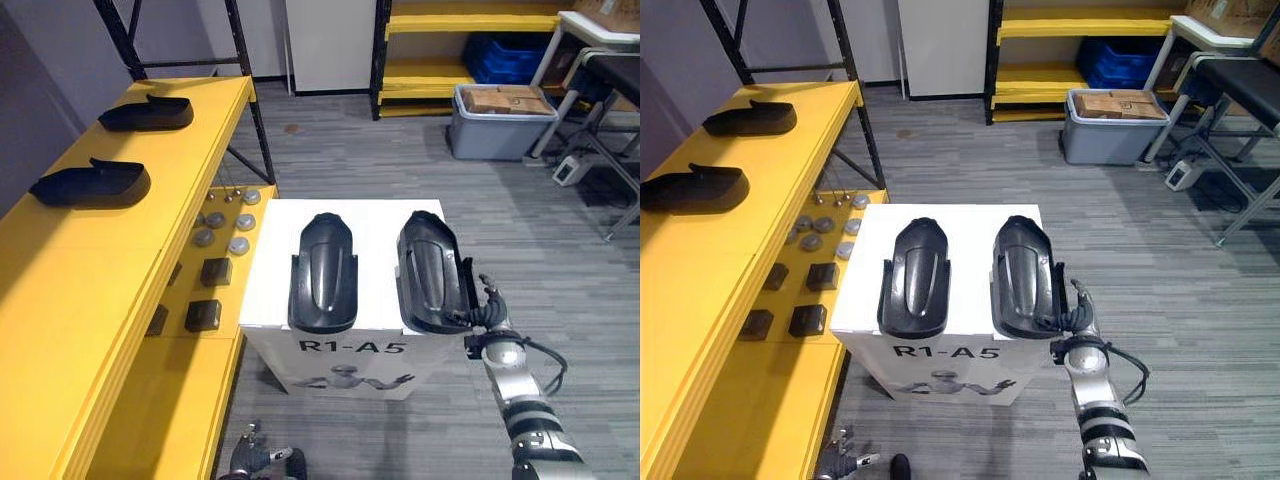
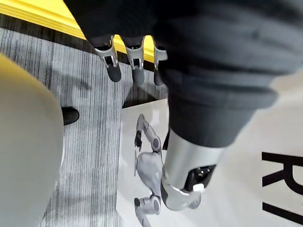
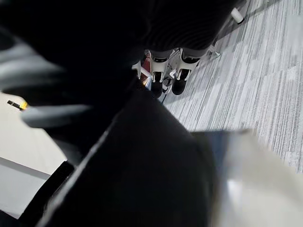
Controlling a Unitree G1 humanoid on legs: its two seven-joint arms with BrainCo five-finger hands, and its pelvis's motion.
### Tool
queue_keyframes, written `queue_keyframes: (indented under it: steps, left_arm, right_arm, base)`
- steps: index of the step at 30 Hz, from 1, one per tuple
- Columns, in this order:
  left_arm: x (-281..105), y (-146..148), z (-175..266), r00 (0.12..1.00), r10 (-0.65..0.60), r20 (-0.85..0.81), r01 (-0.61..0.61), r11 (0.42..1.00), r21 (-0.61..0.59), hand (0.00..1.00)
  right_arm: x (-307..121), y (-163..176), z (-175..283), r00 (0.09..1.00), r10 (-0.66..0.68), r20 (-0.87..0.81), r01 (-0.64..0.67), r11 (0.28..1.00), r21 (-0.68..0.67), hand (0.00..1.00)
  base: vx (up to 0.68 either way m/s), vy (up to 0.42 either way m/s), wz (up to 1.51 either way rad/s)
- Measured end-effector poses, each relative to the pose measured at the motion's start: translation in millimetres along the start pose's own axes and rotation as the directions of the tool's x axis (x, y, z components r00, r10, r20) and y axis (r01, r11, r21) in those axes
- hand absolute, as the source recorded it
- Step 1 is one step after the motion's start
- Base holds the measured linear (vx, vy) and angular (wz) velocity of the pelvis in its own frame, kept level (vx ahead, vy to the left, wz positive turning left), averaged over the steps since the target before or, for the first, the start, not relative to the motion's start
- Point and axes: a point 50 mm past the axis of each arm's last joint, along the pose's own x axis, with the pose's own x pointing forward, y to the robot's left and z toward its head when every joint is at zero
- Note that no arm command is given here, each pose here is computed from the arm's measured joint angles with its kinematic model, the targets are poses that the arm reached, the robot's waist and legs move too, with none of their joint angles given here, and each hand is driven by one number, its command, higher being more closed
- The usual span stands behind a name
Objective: Walk over and take plastic housings, then place them on the shelf
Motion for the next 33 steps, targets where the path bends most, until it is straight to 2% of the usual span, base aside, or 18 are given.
queue_keyframes:
  steps: [1,2,6,11,14,21,28,33]
  left_arm:
    - [1,0,1,1.0,0.001,0.003,-0.001,1.0,0.001,0.0]
    - [1,0,2,1.0,0.001,0.005,-0.001,1.0,0.001,0.0]
    - [3,-2,5,1.0,-0.005,0.013,0.005,1.0,0.006,0.0]
    - [3,-2,6,1.0,-0.002,0.016,0.002,1.0,0.006,0.0]
    - [3,-2,6,1.0,-0.002,0.016,0.002,1.0,0.006,0.0]
    - [5,0,13,0.999,0.009,0.04,-0.009,1.0,-0.003,0.0]
    - [2,13,47,0.978,0.085,0.192,-0.074,0.995,-0.067,0.0]
    - [-12,19,83,0.923,0.143,0.358,-0.095,0.984,-0.148,0.0]
  right_arm:
    - [2,1,3,1.0,0.002,0.003,-0.002,1.0,0.004,0.0]
    - [2,2,5,1.0,0.003,0.005,-0.003,1.0,0.007,1.0]
    - [3,5,8,1.0,0.012,0.01,-0.013,1.0,0.016,1.0]
    - [7,-1,5,0.998,-0.038,-0.041,0.044,0.986,0.162,1.0]
    - [7,-3,5,0.998,-0.051,-0.048,0.059,0.979,0.196,1.0]
    - [-14,-8,0,0.996,-0.087,0.005,0.084,0.973,0.215,1.0]
    - [-38,-36,19,0.957,-0.251,0.144,0.223,0.957,0.188,1.0]
    - [-54,-51,43,0.899,-0.368,0.239,0.312,0.919,0.241,1.0]
  base:
    - [0.0,0.0,0.0]
    - [0.0,0.0,0.0]
    - [0.0,0.0,0.0]
    - [0.02,-0.007,-0.02]
    - [0.0,0.0,0.0]
    - [0.0,0.0,0.0]
    - [-0.02,0.004,0.03]
    - [0.0,0.0,0.0]
